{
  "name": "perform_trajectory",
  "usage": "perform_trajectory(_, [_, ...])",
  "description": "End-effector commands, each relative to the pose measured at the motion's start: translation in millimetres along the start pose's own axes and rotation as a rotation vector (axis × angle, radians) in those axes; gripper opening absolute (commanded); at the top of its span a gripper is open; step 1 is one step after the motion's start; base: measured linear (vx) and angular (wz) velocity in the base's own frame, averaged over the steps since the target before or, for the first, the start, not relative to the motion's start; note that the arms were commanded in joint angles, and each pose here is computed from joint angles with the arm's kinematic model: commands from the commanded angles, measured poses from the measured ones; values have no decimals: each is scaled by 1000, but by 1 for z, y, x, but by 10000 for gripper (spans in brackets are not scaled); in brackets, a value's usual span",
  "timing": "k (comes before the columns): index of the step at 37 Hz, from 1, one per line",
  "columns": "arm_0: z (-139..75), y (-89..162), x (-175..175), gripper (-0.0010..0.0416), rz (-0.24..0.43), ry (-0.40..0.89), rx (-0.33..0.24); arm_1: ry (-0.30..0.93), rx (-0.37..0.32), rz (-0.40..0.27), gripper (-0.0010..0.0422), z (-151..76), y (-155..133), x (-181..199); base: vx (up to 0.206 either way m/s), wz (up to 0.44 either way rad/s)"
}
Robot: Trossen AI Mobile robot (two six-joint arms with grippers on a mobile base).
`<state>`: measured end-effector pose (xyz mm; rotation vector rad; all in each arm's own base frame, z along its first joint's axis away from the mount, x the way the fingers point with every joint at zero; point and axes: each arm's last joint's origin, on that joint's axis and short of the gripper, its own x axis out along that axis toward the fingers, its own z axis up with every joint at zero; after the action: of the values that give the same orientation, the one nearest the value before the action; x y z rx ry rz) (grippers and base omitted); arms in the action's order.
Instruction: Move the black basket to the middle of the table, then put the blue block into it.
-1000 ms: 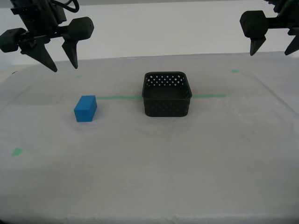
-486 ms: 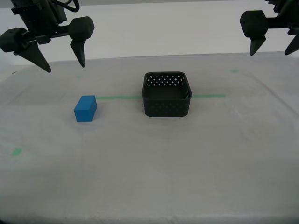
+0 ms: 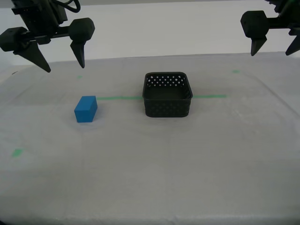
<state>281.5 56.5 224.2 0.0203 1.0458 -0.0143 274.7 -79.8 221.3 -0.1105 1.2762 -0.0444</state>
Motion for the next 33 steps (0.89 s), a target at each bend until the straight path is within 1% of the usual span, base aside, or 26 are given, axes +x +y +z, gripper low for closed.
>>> perform_trajectory(1, [0,0,0,398,-2,-2,0,-5,8,13,401,0,0,0,0,0])
perform_trajectory(6, [0,0,0,399,-2,-2,0,-9,36,25,401,-1,-2,0,0,0])
perform_trajectory(9, [0,0,0,398,-2,-2,0,-13,40,23,401,-1,-3,1,0,0])
perform_trajectory(15, [0,0,0,399,-2,-2,0,-23,7,7,401,-5,-2,9,0,0])
perform_trajectory(24, [0,0,0,399,-2,-2,0,-24,9,19,401,-8,-1,15,0,0])
perform_trajectory(33, [0,0,0,399,-2,-2,0,-57,11,4,401,-6,-2,15,0,0])
